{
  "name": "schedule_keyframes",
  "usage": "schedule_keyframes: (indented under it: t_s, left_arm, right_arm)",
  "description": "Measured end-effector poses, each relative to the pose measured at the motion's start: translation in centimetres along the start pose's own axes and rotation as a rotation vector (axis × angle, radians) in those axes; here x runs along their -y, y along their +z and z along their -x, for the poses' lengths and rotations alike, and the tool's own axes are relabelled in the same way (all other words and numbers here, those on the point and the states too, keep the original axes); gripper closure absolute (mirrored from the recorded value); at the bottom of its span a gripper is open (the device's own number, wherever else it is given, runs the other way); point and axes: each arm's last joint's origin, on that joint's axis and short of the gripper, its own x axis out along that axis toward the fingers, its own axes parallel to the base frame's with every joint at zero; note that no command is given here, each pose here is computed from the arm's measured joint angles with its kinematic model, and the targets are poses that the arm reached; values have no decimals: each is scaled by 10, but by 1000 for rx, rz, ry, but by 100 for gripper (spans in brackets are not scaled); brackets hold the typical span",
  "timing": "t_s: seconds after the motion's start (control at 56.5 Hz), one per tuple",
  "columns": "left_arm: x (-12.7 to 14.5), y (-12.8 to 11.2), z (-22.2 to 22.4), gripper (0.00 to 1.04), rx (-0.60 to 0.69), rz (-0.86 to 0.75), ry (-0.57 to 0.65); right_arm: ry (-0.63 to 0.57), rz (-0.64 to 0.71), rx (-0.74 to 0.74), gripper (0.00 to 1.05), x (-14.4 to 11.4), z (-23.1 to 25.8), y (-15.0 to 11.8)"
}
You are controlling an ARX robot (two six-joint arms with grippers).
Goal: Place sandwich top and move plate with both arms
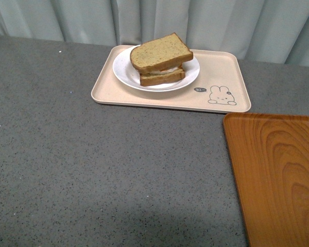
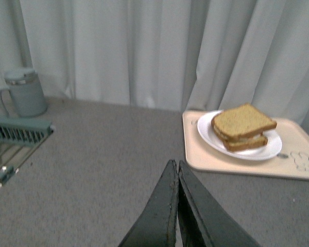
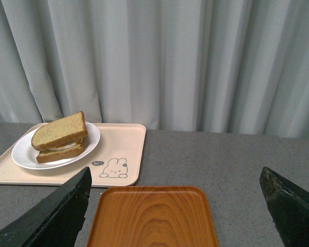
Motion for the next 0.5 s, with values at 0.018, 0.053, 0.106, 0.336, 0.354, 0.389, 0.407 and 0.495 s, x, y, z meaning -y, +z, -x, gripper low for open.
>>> schedule_keyframes:
  t_s: [0.018, 0.053, 0.106, 0.336, 0.354, 0.389, 0.407, 0.495]
  left_arm:
    - [0, 0, 0, 101, 2, 0, 0]
    - [0, 0, 0, 101, 5, 0, 0]
    - [0, 0, 1, 94, 4, 0, 0]
    - [0, 0, 1, 53, 4, 0, 0]
    - [0, 0, 1, 51, 4, 0, 0]
    - [0, 0, 1, 46, 4, 0, 0]
    - [0, 0, 1, 41, 4, 0, 0]
    - [0, 0, 1, 28, 5, 0, 0]
  right_arm:
    - [0, 0, 0, 9, 0, 0, 0]
    - [0, 0, 0, 9, 0, 0, 0]
    - [0, 0, 0, 9, 0, 0, 0]
    - [0, 0, 0, 9, 0, 0, 0]
    - [0, 0, 0, 9, 0, 0, 0]
    - [0, 0, 0, 9, 0, 0, 0]
    - [0, 0, 0, 9, 0, 0, 0]
    - [0, 0, 0, 9, 0, 0, 0]
